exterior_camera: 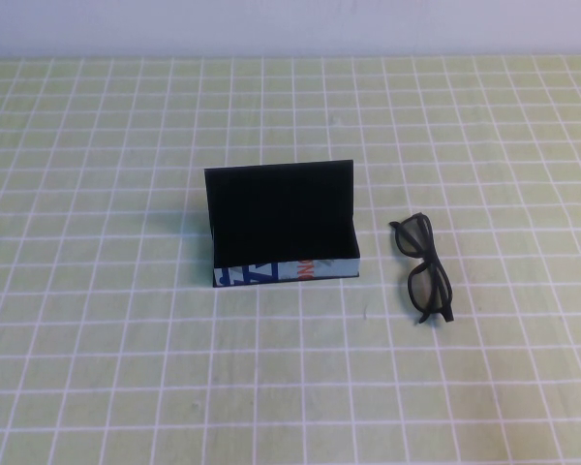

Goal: Take glasses out of glasses case

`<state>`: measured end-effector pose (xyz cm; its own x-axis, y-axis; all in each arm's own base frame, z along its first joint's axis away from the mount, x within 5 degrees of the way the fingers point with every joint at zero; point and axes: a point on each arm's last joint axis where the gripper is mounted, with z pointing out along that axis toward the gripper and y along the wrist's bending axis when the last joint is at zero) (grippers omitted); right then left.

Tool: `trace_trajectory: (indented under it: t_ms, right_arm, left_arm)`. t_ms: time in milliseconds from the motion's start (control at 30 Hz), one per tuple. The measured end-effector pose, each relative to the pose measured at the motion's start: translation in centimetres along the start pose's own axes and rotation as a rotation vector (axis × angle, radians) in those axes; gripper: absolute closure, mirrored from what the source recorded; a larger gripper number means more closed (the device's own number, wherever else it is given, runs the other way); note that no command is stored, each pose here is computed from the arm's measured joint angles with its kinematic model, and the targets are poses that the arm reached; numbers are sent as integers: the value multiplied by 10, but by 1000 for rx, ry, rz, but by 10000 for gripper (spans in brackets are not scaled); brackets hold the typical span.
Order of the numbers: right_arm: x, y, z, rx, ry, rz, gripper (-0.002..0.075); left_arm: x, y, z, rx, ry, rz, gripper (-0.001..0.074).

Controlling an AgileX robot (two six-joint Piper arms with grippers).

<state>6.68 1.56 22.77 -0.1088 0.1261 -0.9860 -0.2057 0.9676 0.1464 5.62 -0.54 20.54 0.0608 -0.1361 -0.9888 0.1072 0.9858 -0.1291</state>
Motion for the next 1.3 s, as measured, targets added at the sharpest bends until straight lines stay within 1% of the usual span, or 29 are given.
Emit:
trace_trajectory:
  t_ms: [100,200,267,433,533,1300]
  right_arm:
    - [14,-8,-2,94,-18,8,742]
    - [29,-12,-6,123,-38,9,743]
    - [32,-12,-9,120,-44,11,743]
    - [47,-10,-10,105,97,33,743]
    - [51,-10,-10,101,145,37,743]
    - [52,-10,-10,99,152,40,743]
  left_arm:
    - [0,0,0,0,0,1,739]
    - [0,0,0,0,0,1,739]
    - [0,0,0,0,0,1,739]
    - [0,0,0,0,-2,0,739]
    - [0,0,0,0,-2,0,739]
    - [0,0,0,0,-2,0,739]
